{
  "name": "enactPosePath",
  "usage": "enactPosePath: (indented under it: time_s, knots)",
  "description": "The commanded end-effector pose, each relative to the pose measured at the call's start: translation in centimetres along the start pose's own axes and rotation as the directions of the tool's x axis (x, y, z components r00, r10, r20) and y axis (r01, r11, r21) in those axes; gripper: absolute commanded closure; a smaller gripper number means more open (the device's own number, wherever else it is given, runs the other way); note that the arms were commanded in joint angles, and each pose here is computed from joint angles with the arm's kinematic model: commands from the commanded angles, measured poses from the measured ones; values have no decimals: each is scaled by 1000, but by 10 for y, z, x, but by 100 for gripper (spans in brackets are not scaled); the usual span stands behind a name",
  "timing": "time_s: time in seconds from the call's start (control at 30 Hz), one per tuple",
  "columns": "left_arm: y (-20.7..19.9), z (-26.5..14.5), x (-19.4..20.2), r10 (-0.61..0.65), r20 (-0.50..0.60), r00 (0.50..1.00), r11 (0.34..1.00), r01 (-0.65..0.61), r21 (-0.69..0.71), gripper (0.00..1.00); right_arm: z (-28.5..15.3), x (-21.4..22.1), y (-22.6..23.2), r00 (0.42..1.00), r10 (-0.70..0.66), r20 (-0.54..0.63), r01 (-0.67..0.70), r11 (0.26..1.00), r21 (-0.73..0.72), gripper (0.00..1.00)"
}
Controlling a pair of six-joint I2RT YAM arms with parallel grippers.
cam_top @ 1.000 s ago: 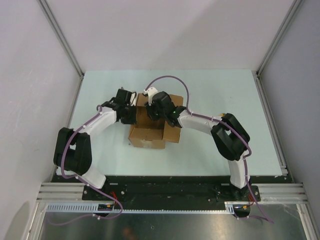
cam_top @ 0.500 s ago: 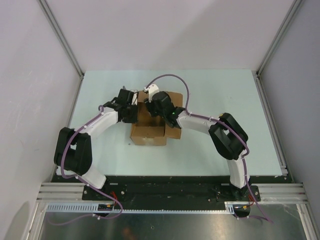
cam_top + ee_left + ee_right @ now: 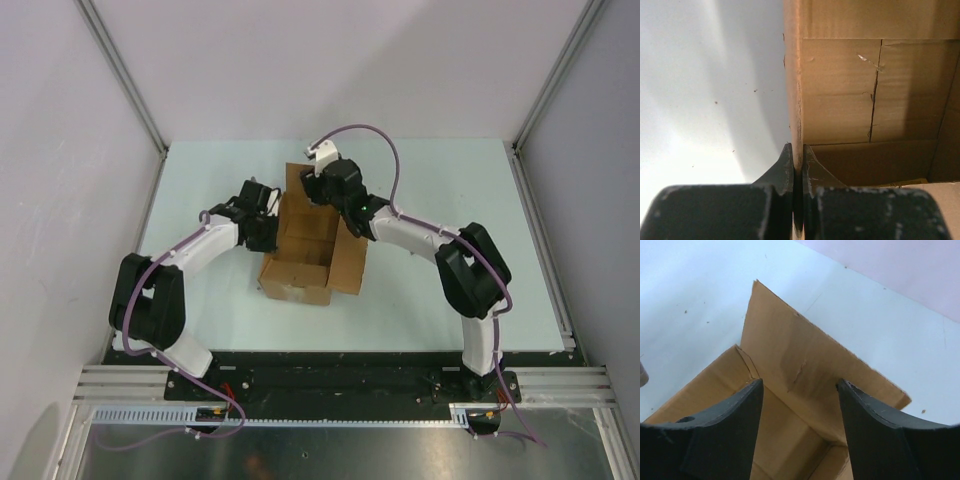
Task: Unpack the express box
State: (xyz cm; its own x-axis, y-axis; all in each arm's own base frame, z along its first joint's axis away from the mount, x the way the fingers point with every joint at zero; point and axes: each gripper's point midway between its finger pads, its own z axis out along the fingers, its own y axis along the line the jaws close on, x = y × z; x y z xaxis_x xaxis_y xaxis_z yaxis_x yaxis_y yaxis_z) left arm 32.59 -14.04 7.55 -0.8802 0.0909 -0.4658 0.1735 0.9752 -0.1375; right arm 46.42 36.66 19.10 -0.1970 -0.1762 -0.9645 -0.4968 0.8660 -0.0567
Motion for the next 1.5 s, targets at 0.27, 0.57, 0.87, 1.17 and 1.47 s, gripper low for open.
enactPosePath:
  time_s: [0.27,0.57,0.87,1.17,1.47]
  knots:
    - [-22,-11,-21,44,54,998,994,-49,96,100,14,20,0,958,-253,-134,214,945,-248,17]
    - [-20,-9,-21,44,51,998,995,-48,87,100,13,63,-5,906,-333,-261,226,902,-368,13]
    - [-24,-12,-35,41,77,996,994,-49,95,100,11,88,12,898,-311,-313,145,878,-457,28]
    - [-14,-15,-49,7,115,993,1000,-10,25,93,4,79,3,904,-262,-338,118,913,-391,82]
    - [-5,-54,-86,-83,261,962,994,97,-41,28,-19,56,-6,931,-35,-364,-9,993,-118,100]
